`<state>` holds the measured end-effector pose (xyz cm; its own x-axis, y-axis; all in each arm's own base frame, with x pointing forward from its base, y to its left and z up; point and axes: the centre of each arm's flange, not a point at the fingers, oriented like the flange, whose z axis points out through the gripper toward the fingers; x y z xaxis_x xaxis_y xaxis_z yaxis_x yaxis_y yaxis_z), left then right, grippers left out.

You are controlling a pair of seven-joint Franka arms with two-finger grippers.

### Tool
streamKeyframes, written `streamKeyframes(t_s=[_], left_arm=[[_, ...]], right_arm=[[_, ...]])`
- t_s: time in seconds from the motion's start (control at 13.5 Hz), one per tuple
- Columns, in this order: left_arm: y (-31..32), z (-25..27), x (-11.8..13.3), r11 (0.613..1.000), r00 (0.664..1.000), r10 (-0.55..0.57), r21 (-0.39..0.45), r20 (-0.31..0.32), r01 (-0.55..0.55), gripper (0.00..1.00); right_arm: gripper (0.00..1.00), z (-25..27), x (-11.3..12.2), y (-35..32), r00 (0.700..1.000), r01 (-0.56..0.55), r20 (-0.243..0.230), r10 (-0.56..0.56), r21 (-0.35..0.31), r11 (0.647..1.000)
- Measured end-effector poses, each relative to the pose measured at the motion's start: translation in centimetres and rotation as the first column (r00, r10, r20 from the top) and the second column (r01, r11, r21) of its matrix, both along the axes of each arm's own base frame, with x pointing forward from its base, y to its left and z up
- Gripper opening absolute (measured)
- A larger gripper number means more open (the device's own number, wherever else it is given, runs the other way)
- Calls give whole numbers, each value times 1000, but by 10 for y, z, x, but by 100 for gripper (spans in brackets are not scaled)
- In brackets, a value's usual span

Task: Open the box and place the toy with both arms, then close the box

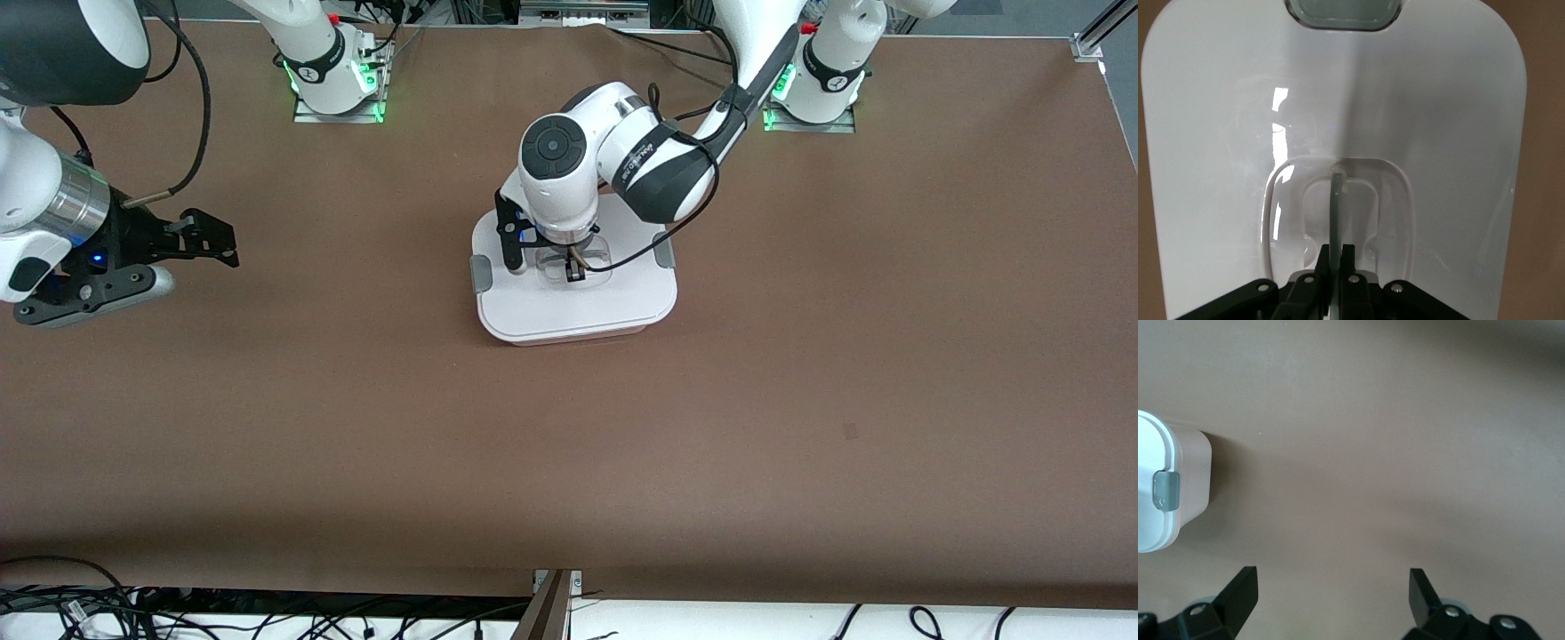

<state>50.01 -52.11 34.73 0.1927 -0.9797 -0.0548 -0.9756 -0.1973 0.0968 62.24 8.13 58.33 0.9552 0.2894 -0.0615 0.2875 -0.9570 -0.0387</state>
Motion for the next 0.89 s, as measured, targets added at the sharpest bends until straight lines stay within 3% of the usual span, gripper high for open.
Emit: streamKeyframes(t_s=[0.37,0.89], left_arm=[[-6,0,-5,1000,1000,-18,17,20,17,7],[-7,-1,-9,999,999,-30,36,18,29,7]], right_arm=[[100,0,-4,-18,998,59,-24,-59,-10,998],[100,-4,-27,-32,992,117,-48,-118,-17,993]])
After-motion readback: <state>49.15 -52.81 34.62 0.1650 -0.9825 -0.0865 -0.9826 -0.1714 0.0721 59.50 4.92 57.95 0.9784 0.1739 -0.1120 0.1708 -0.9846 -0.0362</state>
